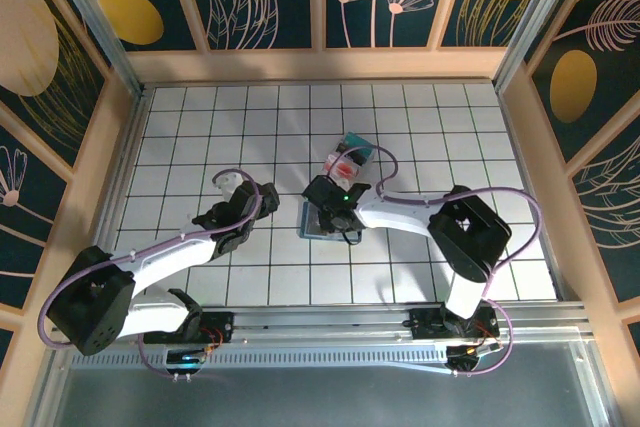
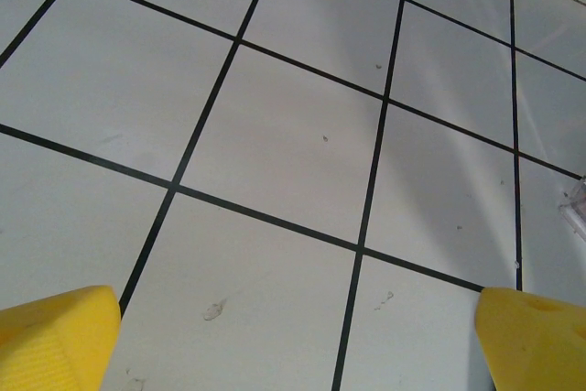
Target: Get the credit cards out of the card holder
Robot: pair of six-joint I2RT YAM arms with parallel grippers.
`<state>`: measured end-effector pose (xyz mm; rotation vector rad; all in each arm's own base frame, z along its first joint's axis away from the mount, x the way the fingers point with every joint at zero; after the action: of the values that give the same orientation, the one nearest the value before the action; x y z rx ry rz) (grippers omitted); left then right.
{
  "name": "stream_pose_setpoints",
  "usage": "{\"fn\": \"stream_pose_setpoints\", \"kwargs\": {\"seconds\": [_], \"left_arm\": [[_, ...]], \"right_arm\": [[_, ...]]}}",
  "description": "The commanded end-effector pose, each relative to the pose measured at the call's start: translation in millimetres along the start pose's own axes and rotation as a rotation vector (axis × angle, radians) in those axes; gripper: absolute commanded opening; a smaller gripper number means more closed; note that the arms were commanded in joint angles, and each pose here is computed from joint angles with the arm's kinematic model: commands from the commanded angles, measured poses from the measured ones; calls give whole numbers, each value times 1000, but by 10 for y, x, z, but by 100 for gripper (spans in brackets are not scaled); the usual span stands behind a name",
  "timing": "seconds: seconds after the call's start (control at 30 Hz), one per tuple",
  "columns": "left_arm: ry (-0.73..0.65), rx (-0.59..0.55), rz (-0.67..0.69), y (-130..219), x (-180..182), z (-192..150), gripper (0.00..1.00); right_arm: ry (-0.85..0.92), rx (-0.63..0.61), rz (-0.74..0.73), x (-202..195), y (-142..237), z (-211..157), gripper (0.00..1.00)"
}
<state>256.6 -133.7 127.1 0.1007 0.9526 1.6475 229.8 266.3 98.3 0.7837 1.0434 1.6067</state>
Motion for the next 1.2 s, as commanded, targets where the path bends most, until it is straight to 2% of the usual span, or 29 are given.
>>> {"fn": "stream_pose_setpoints", "kwargs": {"seconds": [0.0,0.4,0.67,0.83,1.0,1.17], "left_arm": [[-5,-13,-9,2,-73,71,99],[-32,-5,-56,-2,-191,98,99],[-22,-33,-105,53,-222,148,99],[-32,-49,-160,104,-243,164,99],[-44,-58,-218,154,-269,173,99],[-53,-29,-235,142,-272,116,99]], "right_arm": [[-49,-25,-75,-224,103,-15,45],[-78,7,-109,-415,101,-148,35],[-103,22,-141,-554,119,-277,21],[-120,-23,-141,-579,266,-192,14],[-134,-80,-99,-519,466,-77,11],[-129,-81,18,-267,459,-83,10]]}}
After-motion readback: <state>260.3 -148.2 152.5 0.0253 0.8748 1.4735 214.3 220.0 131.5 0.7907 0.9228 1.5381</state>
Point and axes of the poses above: each hand's point on the last joint's axis, 136 mm out from that joint toward the fingers, its own y axis back along the fingers, its own x axis along the line the jaws close on, z = x × y, the point moved 6 cm from there along y, back along the fingers, and after that the axes turned 8 degrees about y, right-handed, at the moved point
